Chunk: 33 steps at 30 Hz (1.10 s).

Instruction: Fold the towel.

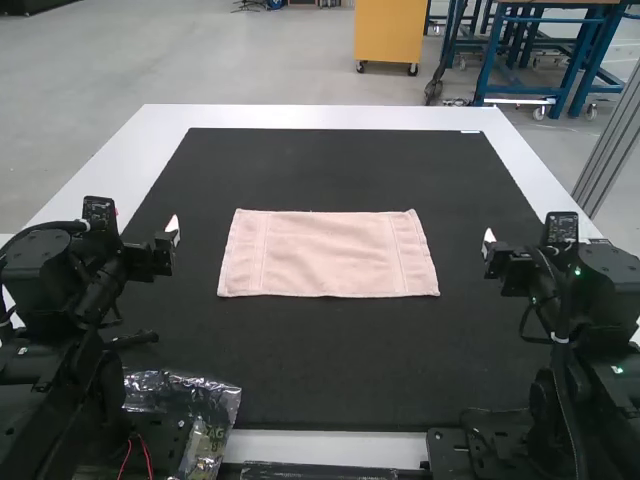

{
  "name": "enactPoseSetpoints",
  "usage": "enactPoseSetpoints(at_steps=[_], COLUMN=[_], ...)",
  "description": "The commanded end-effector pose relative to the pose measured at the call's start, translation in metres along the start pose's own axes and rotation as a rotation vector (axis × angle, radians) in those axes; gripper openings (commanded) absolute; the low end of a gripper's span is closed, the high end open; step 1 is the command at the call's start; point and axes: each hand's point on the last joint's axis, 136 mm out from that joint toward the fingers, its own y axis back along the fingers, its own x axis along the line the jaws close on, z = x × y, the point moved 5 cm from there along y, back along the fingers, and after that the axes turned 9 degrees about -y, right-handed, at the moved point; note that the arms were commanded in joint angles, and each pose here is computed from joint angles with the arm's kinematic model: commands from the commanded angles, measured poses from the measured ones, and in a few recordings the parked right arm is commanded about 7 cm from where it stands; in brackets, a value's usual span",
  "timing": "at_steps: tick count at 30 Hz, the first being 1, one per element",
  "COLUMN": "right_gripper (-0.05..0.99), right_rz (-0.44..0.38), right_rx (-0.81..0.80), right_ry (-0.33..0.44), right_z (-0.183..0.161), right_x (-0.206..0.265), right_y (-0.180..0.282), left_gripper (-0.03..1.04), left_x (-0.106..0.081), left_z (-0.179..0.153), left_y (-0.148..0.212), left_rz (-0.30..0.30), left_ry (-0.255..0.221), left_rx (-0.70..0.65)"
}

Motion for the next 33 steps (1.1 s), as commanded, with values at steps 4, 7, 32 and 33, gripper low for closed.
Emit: enactPoseSetpoints(at_steps=[4, 7, 32, 33], right_gripper=[0.91, 0.91, 0.91, 0.91], right_rz=[-0.009, 0.077, 0.001, 0.004], right_rx=[-0.016, -0.018, -0.258, -0.206], right_ry=[-0.184, -0.176, 0.051, 0.008], right_z=[0.001, 0.004, 0.177, 0.174], right_x=[-0.001, 0.010, 0.012, 0.012], right_y=[0.000, 0.000, -0.030, -0.043], left_gripper=[0.97, 0.97, 0.97, 0.97], left_x=[0.000, 0.003, 0.048, 0.051], left_z=[0.006, 0.015, 0.151, 0.152], left_y=[0.000, 0.000, -0.031, -0.045], left_rz=[-0.002, 0.013, 0.084, 0.077], left_ry=[-0.016, -0.034, -0.017, 0.005], left_rx=[-0.038, -0.086, -0.196, -0.158])
